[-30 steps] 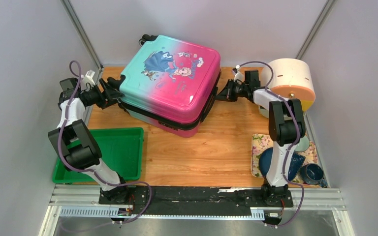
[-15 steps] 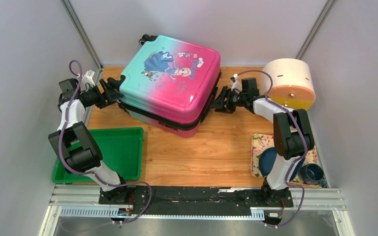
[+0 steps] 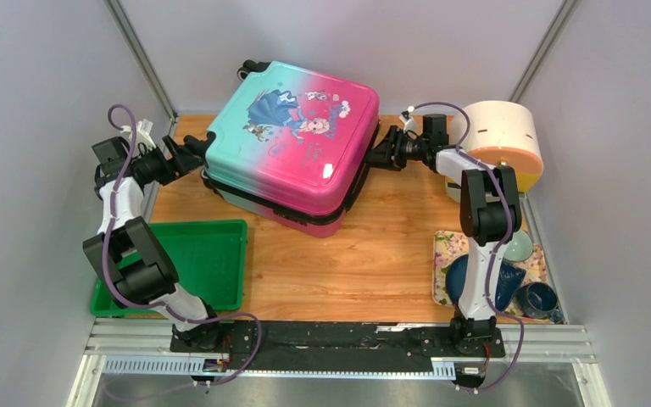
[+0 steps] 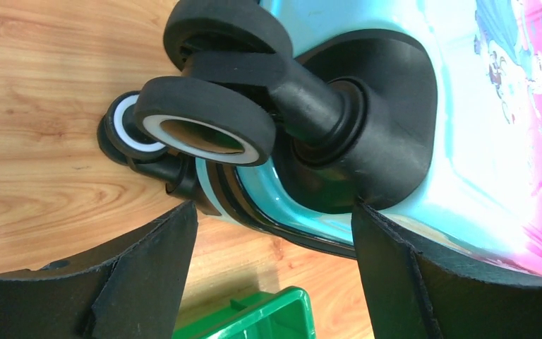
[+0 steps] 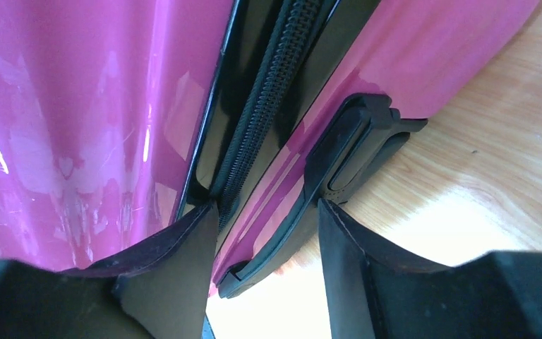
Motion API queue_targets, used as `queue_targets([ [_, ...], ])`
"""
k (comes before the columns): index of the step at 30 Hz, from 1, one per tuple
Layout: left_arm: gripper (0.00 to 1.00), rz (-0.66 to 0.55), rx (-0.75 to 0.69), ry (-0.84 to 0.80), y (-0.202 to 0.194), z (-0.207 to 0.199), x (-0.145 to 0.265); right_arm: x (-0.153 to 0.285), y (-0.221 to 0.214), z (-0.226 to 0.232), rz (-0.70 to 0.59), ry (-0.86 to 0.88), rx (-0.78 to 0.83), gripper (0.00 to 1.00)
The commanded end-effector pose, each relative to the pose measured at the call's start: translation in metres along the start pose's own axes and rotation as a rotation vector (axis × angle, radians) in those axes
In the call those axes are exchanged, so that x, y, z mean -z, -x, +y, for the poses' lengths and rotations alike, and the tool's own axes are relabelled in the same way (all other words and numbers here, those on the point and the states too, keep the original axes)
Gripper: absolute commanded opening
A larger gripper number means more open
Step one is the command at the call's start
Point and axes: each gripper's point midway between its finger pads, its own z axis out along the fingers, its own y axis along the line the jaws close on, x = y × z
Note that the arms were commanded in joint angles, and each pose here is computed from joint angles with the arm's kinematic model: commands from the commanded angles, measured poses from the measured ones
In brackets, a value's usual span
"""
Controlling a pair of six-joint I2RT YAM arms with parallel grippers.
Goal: Open, take out, and arrange the luggage
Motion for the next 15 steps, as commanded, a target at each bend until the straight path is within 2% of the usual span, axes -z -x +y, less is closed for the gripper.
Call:
queue_targets([
  [1, 0.88, -0.06, -0.098, -0.025, 0.011, -0.019, 0.01, -0.027, -0.002, -0.01, -0.011, 0.038, 0.025, 0.51],
  [4, 0.88, -0.073, -0.073, -0.014, 0.012, -0.015, 0.015, -0.023, -0.01, -0.014, 0.011, 0.051, 0.015, 0.48],
  [7, 0.87, -0.074, -0.059, -0.018, 0.014, -0.014, 0.019, -0.006, -0.018, -0.021, 0.025, -0.015, 0.003, 0.49],
  [9, 0.87, -0.071, -0.079, -0.029, 0.014, -0.017, 0.019, 0.007, -0.015, -0.023, 0.004, -0.071, 0.081, 0.51],
  [10, 0.87, -0.074, -0.086, -0.032, 0.015, -0.019, 0.02, 0.008, -0.019, -0.029, 0.0, -0.088, 0.083, 0.55],
  [15, 0.87, -0.092, -0.057, -0.048, 0.01, -0.017, 0.017, -0.014, -0.004, -0.026, -0.026, -0.037, 0.062, 0.57],
])
